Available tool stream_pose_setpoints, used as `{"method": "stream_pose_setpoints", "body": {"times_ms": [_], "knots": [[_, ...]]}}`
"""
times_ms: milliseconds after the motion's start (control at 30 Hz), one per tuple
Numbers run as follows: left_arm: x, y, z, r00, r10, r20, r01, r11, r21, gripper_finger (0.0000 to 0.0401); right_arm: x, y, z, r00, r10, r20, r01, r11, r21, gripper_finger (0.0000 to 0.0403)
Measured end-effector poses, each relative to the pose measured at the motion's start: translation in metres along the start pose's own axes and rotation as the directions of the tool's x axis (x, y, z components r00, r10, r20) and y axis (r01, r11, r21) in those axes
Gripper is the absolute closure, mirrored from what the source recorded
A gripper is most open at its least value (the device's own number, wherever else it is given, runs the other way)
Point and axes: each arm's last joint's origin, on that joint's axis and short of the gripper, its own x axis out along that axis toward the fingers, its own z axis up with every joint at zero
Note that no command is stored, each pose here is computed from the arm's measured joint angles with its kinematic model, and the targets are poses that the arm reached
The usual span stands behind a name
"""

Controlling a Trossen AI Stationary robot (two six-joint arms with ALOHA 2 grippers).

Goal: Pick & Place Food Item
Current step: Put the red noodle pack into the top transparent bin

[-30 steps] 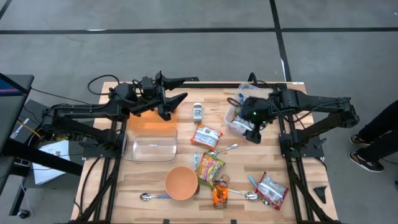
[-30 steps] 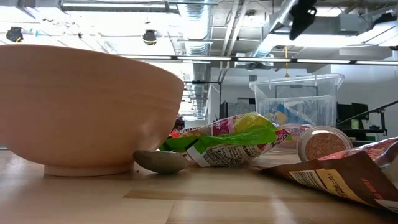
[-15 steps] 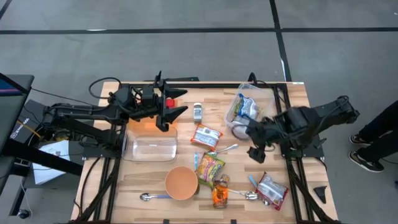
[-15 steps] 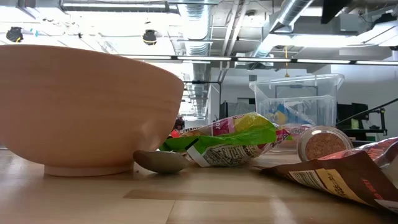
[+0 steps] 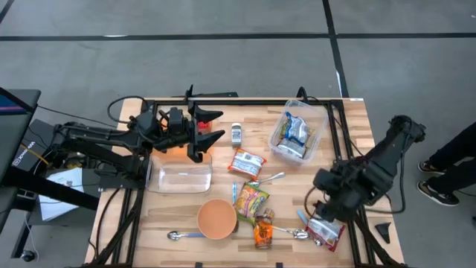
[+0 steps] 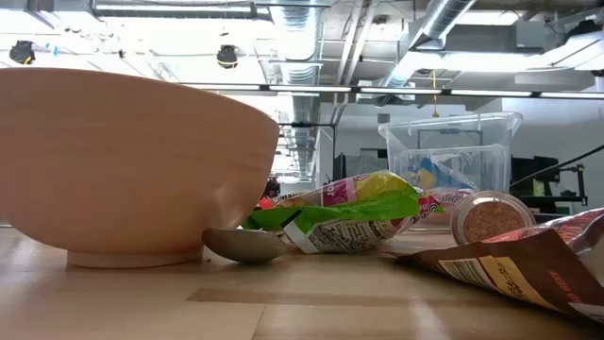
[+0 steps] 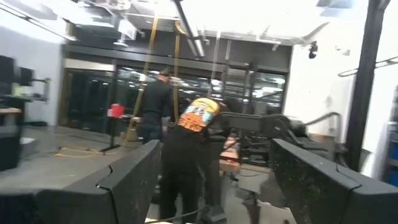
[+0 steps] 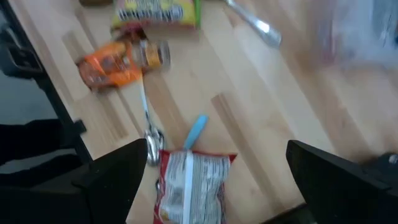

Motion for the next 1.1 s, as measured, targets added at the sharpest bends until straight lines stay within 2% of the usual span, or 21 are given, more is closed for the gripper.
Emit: {"method": "stream_pose_setpoints", "body": {"times_ms": [200, 433, 600, 733, 900, 1100], "knots": [[-0.006, -0.017, -0.001, 0.995, 0.103, -0.006, -0.103, 0.995, 0.01, 0.0105, 0.009, 0.005, -0.04, 0.999, -0.007, -0.044, 0.008, 1.0, 0.008, 0.0024], [-0.012, -0.048, -0.014, 0.991, 0.123, -0.058, -0.125, 0.992, -0.02, 0.0105, 0.03, 0.008, -0.082, 0.998, 0.02, -0.067, -0.019, 1.0, 0.017, 0.0024], [-0.01, -0.069, -0.034, 0.987, 0.128, -0.093, -0.133, 0.99, -0.051, 0.0105, 0.052, 0.011, -0.104, 0.991, 0.099, -0.086, -0.093, 0.993, 0.068, 0.0024], [-0.004, -0.082, -0.051, 0.99, 0.112, -0.087, -0.12, 0.989, -0.089, 0.0105, 0.068, 0.012, -0.118, 0.986, 0.129, -0.106, -0.119, 0.988, 0.098, 0.0024], [0.0, -0.091, -0.067, 0.991, 0.099, -0.086, -0.11, 0.985, -0.131, 0.0105, 0.089, 0.007, -0.13, 0.993, 0.051, -0.111, -0.043, 0.996, 0.074, 0.0035], [0.0, -0.097, -0.075, 0.991, 0.085, -0.102, -0.099, 0.984, -0.148, 0.0105, 0.112, 0.007, -0.139, 0.993, 0.043, -0.113, -0.035, 0.997, 0.071, 0.0066]]}}
